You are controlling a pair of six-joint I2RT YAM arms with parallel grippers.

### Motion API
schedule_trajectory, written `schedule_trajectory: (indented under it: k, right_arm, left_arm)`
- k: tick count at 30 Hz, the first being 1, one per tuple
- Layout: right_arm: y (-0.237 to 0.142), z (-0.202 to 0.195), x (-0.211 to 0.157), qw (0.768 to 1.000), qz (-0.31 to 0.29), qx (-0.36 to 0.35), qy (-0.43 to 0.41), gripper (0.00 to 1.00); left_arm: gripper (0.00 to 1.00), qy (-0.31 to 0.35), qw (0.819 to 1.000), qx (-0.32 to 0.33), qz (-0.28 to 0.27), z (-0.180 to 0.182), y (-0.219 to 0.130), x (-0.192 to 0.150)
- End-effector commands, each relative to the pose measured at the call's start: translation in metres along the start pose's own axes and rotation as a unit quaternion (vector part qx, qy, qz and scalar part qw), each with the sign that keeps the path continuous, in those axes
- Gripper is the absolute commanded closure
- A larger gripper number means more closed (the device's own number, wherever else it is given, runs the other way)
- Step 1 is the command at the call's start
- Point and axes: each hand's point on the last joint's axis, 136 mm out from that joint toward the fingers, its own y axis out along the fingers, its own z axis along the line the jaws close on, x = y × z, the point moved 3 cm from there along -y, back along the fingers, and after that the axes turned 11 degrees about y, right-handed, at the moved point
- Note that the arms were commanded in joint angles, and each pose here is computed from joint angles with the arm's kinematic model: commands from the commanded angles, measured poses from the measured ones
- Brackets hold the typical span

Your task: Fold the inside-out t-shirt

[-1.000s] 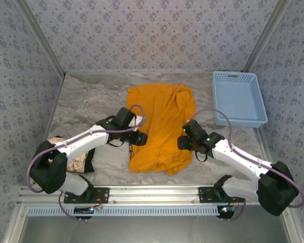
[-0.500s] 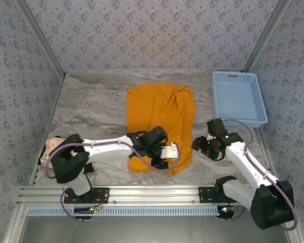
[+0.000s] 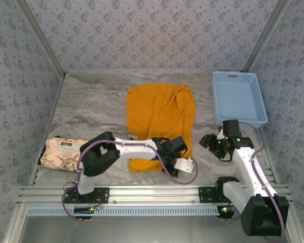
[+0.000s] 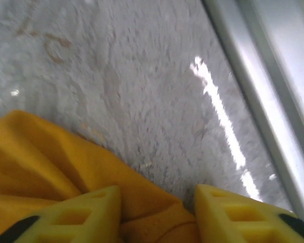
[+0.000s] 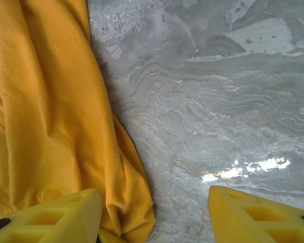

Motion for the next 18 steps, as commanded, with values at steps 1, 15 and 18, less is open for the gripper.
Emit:
schedule_trajectory:
  k: [1,15,18]
  right_arm:
    - [-0.003,0.002,-0.002,1.000,0.005,0.026,-0.001,0.41]
    - [-0.013,0.006,0.002,0.998,-0.004,0.069,-0.001,0.41]
    - [-0.007,0.008,-0.007,0.997,0.017,0.080,0.000,0.37]
  left_arm:
    - [0.66,0.025,0.999,0.011,0.036,0.005,0.003,-0.012]
    - [1.00,-0.165,0.964,0.196,-0.075,0.130,-0.085,0.029]
    - [1.00,-0.217,0.945,0.217,-0.114,0.156,-0.104,0.020]
